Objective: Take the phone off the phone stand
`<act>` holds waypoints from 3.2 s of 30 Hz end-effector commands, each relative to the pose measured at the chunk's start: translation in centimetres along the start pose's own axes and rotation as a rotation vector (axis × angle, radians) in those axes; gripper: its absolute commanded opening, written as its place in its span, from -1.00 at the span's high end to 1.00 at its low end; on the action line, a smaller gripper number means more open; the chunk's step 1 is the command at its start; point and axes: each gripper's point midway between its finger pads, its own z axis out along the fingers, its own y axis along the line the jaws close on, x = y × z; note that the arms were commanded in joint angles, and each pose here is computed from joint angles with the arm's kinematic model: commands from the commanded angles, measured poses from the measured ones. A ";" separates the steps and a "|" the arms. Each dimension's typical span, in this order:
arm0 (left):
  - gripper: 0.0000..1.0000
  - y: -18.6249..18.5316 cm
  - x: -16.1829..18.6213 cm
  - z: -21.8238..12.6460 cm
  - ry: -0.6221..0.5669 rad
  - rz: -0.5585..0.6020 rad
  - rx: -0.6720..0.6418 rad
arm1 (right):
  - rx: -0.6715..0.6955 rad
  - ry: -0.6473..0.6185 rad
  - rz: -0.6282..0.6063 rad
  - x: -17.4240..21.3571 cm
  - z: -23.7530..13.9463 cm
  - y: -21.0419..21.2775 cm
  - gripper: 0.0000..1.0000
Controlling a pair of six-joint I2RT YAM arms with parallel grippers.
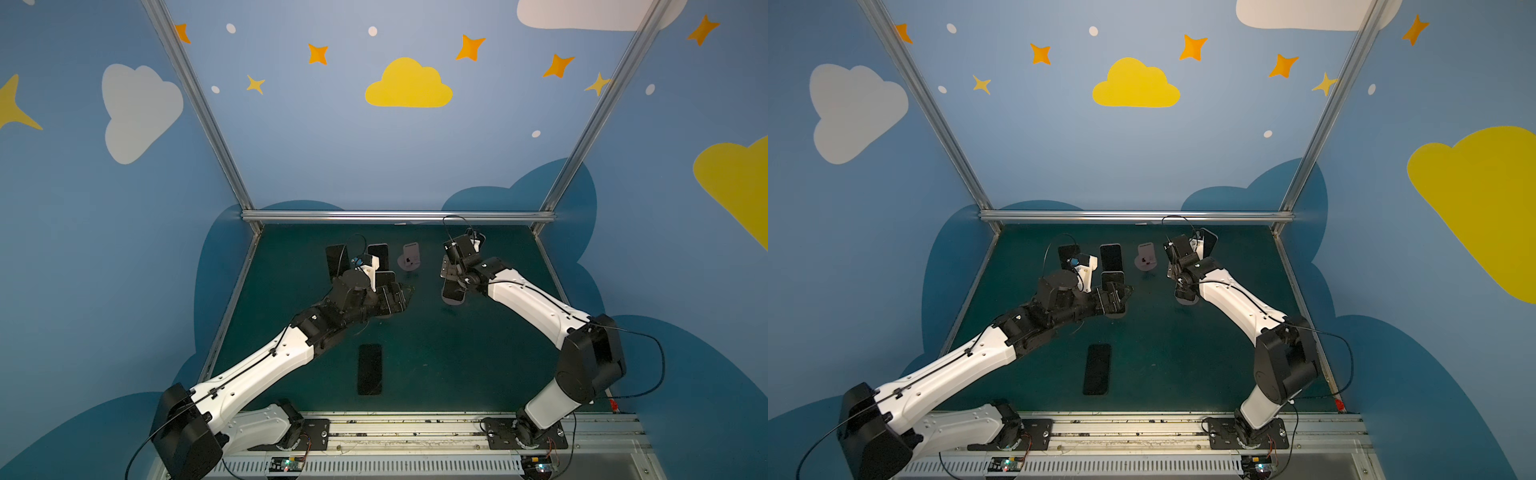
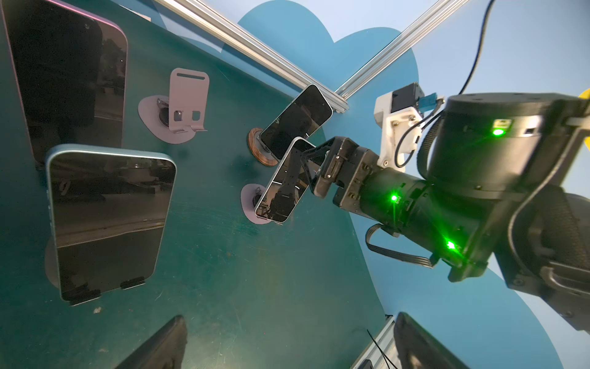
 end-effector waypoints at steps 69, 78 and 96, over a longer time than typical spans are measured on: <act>-1.00 -1.7 -1.1 -0.9 -0.025 0.009 0.051 | -0.029 0.033 -0.008 -0.8 5.1 1.7 -0.79; -1.00 -1.7 -1.0 -0.9 -0.023 0.008 0.051 | -0.012 0.013 -0.018 -1.0 5.5 1.6 -0.70; -1.00 -1.7 -1.1 -0.9 -0.024 0.010 0.049 | -0.020 0.007 -0.005 -0.6 6.0 1.7 -0.37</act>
